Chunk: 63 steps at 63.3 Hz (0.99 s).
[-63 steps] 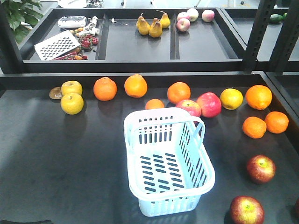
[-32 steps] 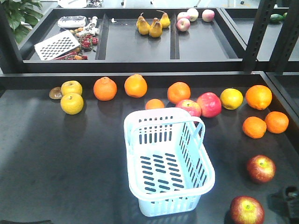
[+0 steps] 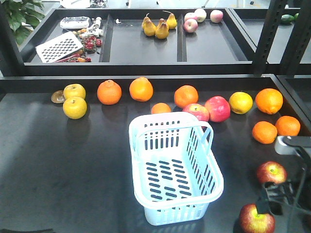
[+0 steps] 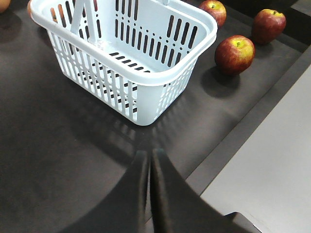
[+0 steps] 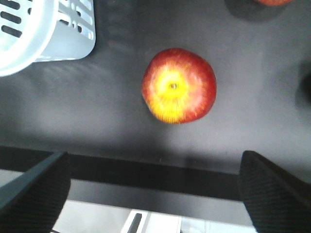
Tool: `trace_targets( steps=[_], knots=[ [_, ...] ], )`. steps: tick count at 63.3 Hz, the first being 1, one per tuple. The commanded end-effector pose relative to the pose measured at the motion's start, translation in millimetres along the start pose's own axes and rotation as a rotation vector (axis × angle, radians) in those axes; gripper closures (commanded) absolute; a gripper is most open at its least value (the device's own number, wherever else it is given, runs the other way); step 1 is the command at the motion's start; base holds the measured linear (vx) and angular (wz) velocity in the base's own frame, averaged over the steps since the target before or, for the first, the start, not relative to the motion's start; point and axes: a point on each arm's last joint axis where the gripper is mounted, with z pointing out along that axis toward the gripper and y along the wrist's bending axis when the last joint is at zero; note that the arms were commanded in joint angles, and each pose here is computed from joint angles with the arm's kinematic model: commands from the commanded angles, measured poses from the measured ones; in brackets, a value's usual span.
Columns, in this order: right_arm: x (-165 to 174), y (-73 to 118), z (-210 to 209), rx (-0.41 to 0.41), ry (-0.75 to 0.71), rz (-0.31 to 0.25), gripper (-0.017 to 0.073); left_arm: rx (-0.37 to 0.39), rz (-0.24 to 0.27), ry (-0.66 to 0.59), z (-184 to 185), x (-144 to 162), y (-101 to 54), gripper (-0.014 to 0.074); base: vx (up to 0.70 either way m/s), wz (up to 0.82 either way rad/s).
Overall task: Pick three apples into basket with both arms
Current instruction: 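Lower the right gripper onto the red apple nearest the robot and grasp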
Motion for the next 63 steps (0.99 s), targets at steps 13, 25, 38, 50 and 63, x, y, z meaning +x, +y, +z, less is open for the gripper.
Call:
trace_targets(
  steps=[13, 25, 38, 50, 63],
  knots=[
    [-34.7, -2.7, 17.9, -0.034, 0.027, -0.004, -0.0057, -0.017, -0.034, -0.068, -2.8, -11.9, 1.0, 0.0601, 0.00, 0.00],
    [-41.7, -7.3, 42.7, -0.030, 0.079, 0.011, -0.0052, -0.017, -0.034, -0.068, -2.8, -11.9, 1.0, 0.0601, 0.00, 0.00],
    [-45.4, -11.9, 62.6, -0.015, 0.112, 0.015, -0.0046, -0.017, -0.034, -0.068, -2.8, -11.9, 1.0, 0.0601, 0.00, 0.00],
    [-47.9, -15.0, 78.1, -0.007, 0.129, 0.021, -0.0040, -0.017, -0.034, -0.068, -2.8, -11.9, 1.0, 0.0601, 0.00, 0.00],
    [-50.8, -18.3, 92.7, 0.005, 0.130, 0.024, -0.0035, -0.017, -0.033, -0.068, -2.8, -11.9, 1.0, 0.0601, 0.00, 0.00]
  ],
)
